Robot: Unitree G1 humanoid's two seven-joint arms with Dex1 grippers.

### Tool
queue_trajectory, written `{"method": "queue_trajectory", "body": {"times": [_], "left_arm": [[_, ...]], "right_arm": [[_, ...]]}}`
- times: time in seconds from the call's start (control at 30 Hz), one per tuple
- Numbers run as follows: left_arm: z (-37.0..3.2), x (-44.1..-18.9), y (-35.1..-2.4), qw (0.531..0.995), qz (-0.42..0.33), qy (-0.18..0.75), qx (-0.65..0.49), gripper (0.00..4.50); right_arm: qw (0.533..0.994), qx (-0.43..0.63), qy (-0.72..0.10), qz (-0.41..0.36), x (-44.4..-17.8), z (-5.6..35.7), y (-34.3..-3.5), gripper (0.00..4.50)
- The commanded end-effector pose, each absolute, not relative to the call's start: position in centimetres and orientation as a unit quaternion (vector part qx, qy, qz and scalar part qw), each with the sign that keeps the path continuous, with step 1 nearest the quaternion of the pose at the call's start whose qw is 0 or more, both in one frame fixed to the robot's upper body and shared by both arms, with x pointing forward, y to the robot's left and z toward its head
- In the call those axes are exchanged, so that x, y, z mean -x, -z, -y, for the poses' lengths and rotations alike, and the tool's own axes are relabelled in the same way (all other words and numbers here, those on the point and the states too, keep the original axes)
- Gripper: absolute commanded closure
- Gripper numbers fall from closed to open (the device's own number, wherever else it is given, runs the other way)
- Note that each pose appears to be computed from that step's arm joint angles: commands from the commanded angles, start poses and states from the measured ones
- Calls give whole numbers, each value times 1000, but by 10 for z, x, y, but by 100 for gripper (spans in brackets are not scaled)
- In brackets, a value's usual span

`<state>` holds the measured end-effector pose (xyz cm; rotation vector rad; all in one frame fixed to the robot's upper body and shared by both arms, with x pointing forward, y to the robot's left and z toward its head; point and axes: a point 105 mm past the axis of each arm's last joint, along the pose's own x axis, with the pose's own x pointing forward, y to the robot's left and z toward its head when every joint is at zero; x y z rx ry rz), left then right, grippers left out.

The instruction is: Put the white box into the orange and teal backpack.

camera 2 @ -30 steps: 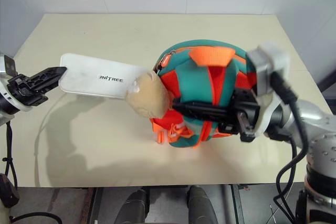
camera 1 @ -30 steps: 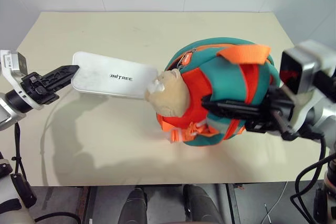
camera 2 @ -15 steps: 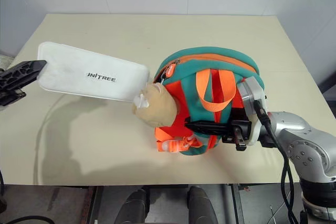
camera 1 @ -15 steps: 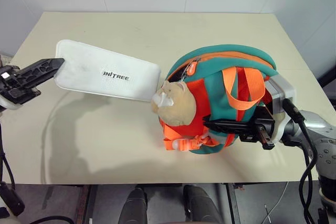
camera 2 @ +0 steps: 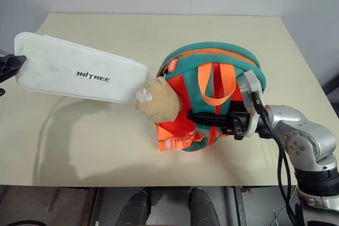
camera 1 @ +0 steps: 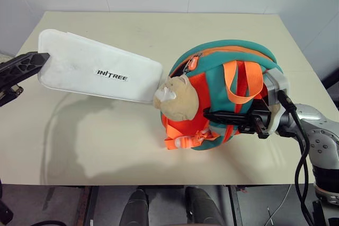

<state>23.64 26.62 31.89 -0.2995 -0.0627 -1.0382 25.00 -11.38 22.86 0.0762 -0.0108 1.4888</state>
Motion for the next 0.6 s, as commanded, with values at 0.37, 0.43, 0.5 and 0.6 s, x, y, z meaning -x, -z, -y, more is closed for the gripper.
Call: {"method": "queue_trajectory", "body": {"times": [0.37,0.43,0.5,0.6], "left_arm": [[-247,-229,-347,832,86,547,30,323],[-243,-229,-351,825,96,557,20,323],[-240,-228,-353,821,102,562,9,323],[-238,-230,-354,821,110,560,-8,323]], "right_arm": [[741,-28,-670,25,-248,113,-236,450],[744,-29,-667,27,-248,113,-237,450],[746,-30,-665,28,-248,113,-237,450],[748,-30,-662,29,-248,113,-237,450]]}}
